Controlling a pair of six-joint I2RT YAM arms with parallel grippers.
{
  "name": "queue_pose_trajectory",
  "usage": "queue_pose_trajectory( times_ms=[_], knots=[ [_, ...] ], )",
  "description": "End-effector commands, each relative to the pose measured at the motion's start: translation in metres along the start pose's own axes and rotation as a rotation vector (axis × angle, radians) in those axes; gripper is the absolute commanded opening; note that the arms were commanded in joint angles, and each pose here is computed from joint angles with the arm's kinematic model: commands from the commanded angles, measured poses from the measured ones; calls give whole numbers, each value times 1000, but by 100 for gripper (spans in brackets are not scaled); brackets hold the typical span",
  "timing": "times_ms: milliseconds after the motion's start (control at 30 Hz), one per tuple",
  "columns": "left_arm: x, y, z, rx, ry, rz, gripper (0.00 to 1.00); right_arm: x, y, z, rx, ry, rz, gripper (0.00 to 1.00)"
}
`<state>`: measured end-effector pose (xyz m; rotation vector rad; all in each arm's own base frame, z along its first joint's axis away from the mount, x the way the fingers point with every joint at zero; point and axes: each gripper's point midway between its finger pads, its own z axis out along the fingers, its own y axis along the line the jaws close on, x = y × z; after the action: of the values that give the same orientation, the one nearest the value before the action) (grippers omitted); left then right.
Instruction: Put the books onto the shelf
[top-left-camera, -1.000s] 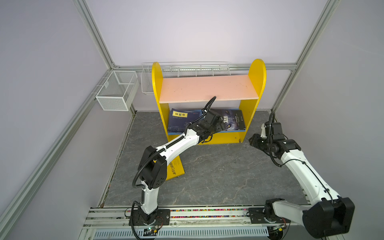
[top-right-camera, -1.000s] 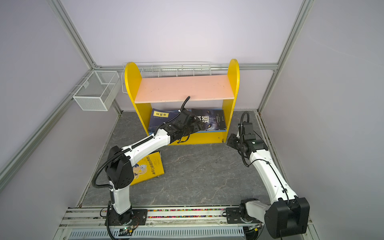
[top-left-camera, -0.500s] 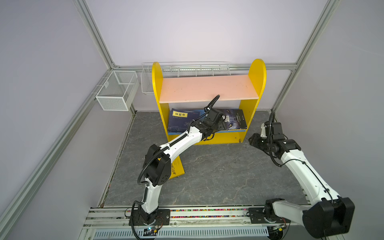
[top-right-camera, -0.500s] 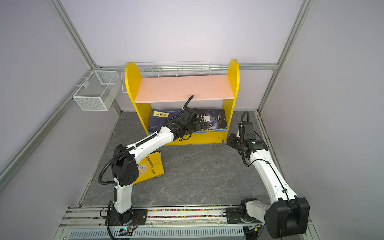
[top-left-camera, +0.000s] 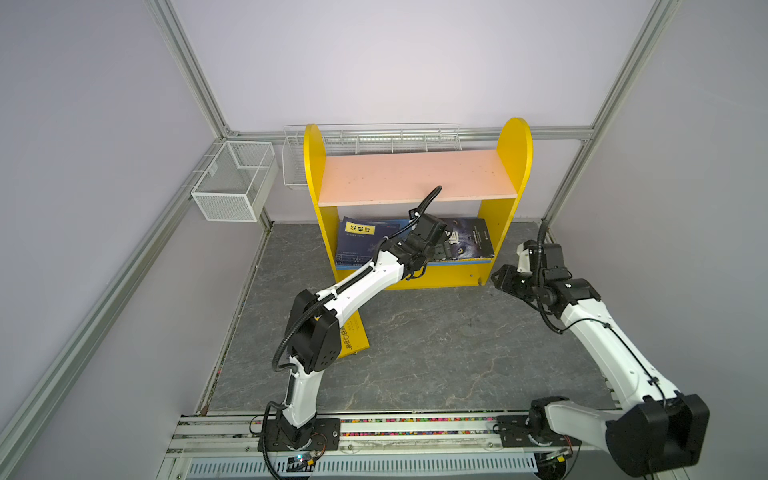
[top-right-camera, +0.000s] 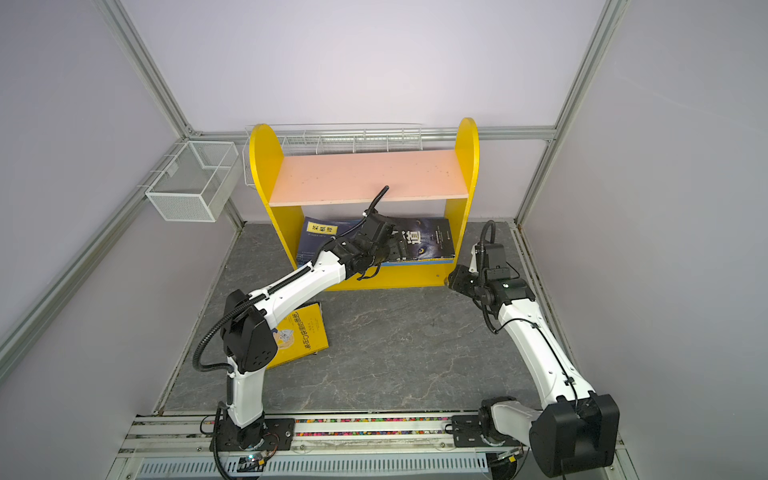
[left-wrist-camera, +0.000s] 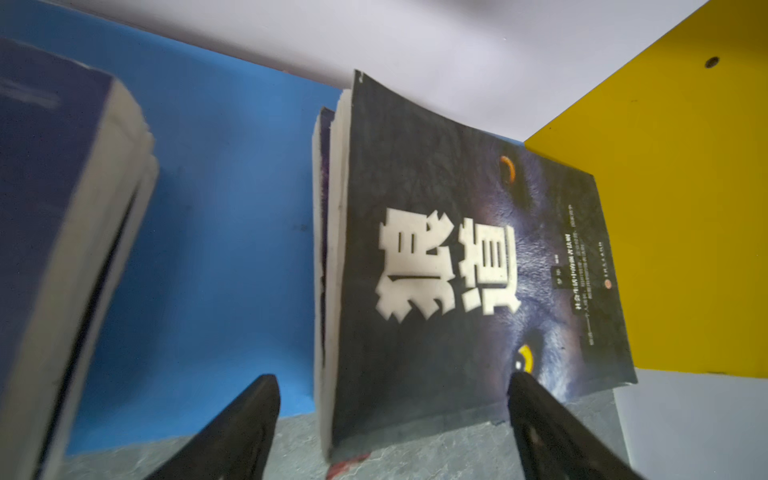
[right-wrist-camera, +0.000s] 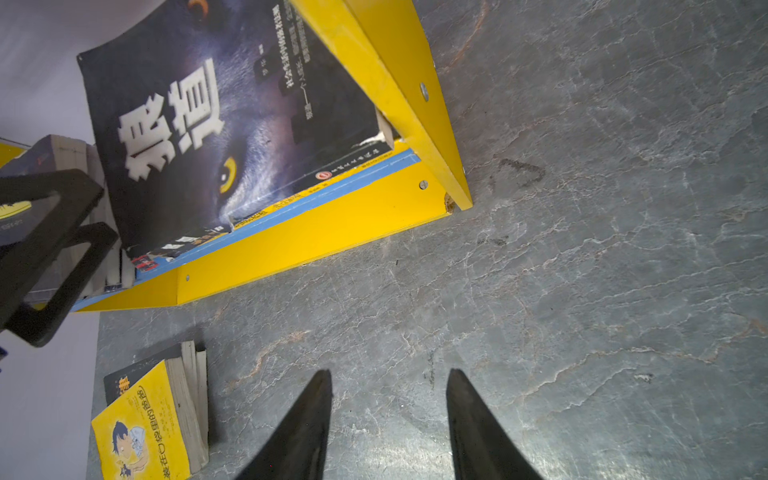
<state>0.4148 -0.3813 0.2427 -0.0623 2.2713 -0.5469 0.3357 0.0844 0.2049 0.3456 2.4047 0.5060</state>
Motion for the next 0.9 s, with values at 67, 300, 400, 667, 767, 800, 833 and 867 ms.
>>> queue_pose_trajectory(
  times_ms=[67,300,400,667,767,800,833,867],
  knots=[
    [-16,45,-73,-111,-65,11,88,13,39,2,-118,13,-164,48],
    [58,183,-142,-372,-27,-225,89,85,133,3,-389,129,-530,50],
    [100,252,-170,-500,39,-366,89,133,168,9,-457,235,-732,51],
    [163,342,-218,-625,95,-533,89,243,221,49,-547,554,-1051,52],
    [177,357,-221,-656,141,-532,89,260,233,63,-579,618,-1070,52],
    [180,360,-221,-660,142,-538,89,264,237,67,-591,633,-1064,52],
    [181,361,-219,-657,140,-543,89,268,241,72,-602,648,-1058,53],
    [182,362,-218,-655,139,-550,89,270,244,78,-601,656,-1049,53]
  ],
)
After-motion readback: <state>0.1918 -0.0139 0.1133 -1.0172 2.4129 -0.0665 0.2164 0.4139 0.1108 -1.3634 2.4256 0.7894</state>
